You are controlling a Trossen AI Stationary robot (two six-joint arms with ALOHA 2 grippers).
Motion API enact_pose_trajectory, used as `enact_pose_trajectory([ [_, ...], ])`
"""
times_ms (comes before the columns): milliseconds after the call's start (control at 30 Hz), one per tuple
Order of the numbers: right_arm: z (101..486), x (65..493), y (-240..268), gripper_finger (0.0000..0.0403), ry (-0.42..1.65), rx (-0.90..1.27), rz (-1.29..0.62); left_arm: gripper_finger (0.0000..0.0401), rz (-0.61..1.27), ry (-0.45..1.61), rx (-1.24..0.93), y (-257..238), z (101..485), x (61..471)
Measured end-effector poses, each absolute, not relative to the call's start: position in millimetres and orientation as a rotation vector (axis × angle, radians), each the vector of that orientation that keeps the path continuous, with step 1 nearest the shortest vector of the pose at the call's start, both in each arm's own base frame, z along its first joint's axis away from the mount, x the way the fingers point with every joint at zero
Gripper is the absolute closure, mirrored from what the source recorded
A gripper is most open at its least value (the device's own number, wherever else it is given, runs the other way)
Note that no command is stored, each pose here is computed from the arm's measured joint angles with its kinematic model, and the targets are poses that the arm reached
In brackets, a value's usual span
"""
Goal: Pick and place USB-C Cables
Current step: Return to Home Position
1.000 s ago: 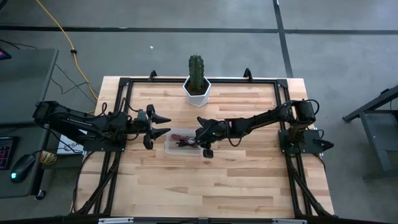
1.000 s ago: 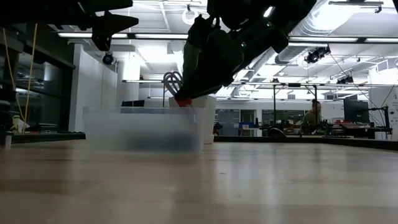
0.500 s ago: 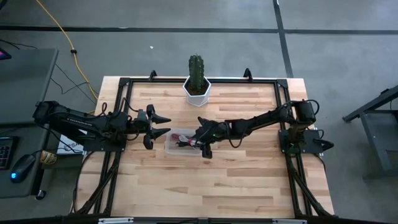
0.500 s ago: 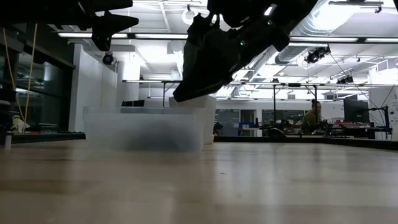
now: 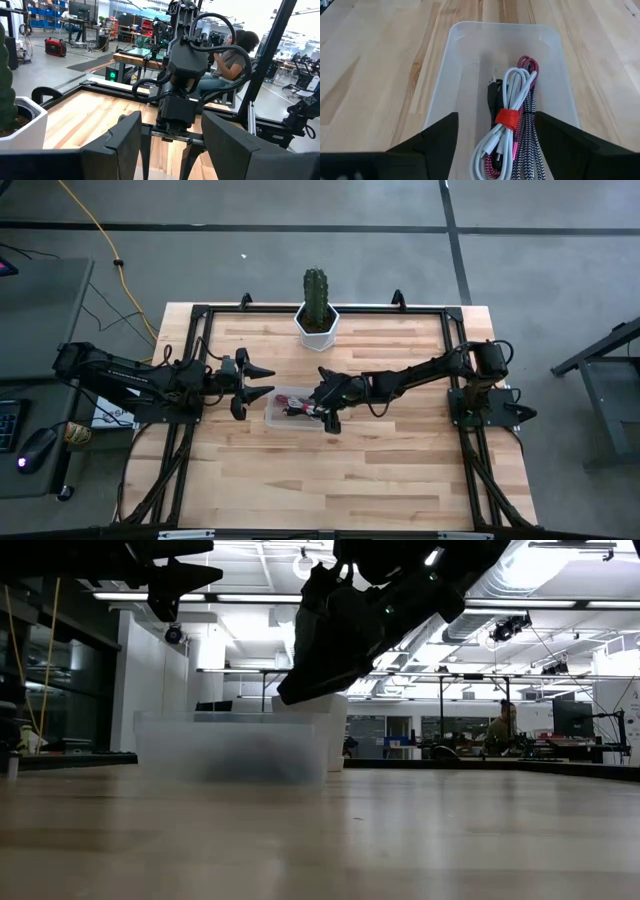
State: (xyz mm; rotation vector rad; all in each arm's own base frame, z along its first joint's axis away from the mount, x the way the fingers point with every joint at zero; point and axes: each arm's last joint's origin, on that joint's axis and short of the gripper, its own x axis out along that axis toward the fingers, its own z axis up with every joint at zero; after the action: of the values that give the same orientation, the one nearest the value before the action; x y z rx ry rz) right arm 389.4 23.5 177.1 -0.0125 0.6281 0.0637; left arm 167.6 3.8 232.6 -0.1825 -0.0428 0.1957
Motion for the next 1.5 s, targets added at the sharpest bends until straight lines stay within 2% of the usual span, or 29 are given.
enact_pose_trajectory([
  [667, 177, 389, 22, 0.0151, 0.627, -0.020, 0.062, 0.0213, 0.196, -0.043, -0.182, 4, 233, 168],
  [867, 197, 384, 12, 0.0151, 0.592, -0.007, 0.036, 0.0213, 0.196, -0.043, -0.182, 4, 233, 168],
  [1133, 235, 362, 10, 0.0151, 0.409, -0.023, 0.033, 0.0213, 0.197, -0.033, -0.181, 4, 232, 168],
  [1500, 267, 301, 7, 0.0151, 0.015, -0.014, -0.027, 0.0213, 0.197, -0.039, -0.182, 4, 232, 168],
])
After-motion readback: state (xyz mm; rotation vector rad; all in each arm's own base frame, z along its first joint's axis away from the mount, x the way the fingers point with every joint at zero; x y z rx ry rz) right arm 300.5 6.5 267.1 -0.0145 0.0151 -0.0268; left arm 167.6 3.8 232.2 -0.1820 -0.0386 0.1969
